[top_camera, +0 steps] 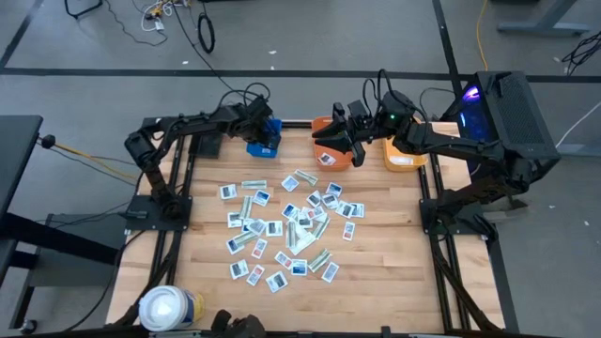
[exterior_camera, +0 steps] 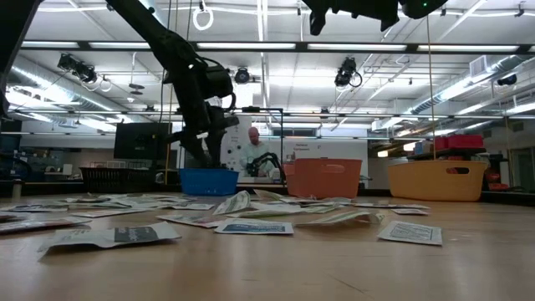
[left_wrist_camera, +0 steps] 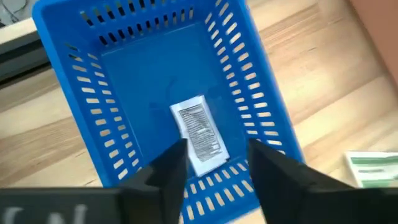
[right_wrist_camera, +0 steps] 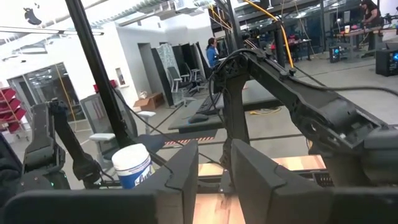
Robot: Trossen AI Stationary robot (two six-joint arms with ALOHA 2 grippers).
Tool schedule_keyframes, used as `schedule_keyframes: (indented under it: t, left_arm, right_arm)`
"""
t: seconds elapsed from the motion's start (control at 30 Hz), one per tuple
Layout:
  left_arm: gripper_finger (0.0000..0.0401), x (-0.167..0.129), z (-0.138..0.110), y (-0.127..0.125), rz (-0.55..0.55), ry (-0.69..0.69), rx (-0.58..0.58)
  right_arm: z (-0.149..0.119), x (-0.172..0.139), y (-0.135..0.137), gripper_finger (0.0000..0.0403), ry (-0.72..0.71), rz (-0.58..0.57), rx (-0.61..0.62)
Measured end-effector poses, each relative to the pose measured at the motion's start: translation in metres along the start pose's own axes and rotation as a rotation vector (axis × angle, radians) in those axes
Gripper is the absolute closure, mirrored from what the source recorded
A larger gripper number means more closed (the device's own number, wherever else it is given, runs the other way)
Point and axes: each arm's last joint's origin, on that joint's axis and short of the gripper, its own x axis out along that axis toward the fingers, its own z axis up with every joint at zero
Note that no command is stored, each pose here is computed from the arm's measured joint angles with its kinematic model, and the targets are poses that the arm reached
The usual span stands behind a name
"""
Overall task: Pick & Place First Aid Supplies
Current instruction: Put the ointment pack into the blue bin
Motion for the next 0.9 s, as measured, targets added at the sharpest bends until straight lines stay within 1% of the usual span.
schedule_keyframes:
  t: [0.1,0.23,0.37,0.43,0.6,0.67,0.8,0.9]
  left_arm:
    - [0.0194,-0.018,0.002,-0.004,-0.05,-0.036,0.006]
    - [0.0187,-0.048,0.001,-0.012,-0.111,-0.112,0.031]
    - [0.0196,-0.083,-0.002,-0.021,-0.174,-0.208,0.08]
    - [0.0202,-0.101,-0.005,-0.026,-0.208,-0.256,0.112]
    - [0.0215,-0.145,-0.017,-0.039,-0.316,-0.389,0.219]
    - [0.0219,-0.161,-0.023,-0.043,-0.354,-0.431,0.251]
    - [0.0224,-0.184,-0.035,-0.049,-0.416,-0.483,0.301]
    - [0.0224,-0.196,-0.044,-0.052,-0.452,-0.499,0.326]
  right_arm:
    - [0.0,0.0,0.0,0.0305,0.0,-0.001,-0.018]
    - [-0.001,0.0,0.0,0.0305,0.005,-0.003,-0.052]
    - [-0.007,0.0,-0.002,0.0303,0.054,-0.04,-0.012]
    - [-0.011,0.0,-0.004,0.0294,0.089,-0.057,0.011]
    - [-0.021,-0.001,-0.004,0.0257,0.174,-0.067,-0.037]
    - [-0.024,0.0,-0.003,0.0244,0.196,-0.088,-0.043]
    - [-0.027,0.002,0.001,0.0229,0.218,-0.117,-0.053]
    - [-0.025,0.001,0.009,0.0227,0.233,-0.108,-0.046]
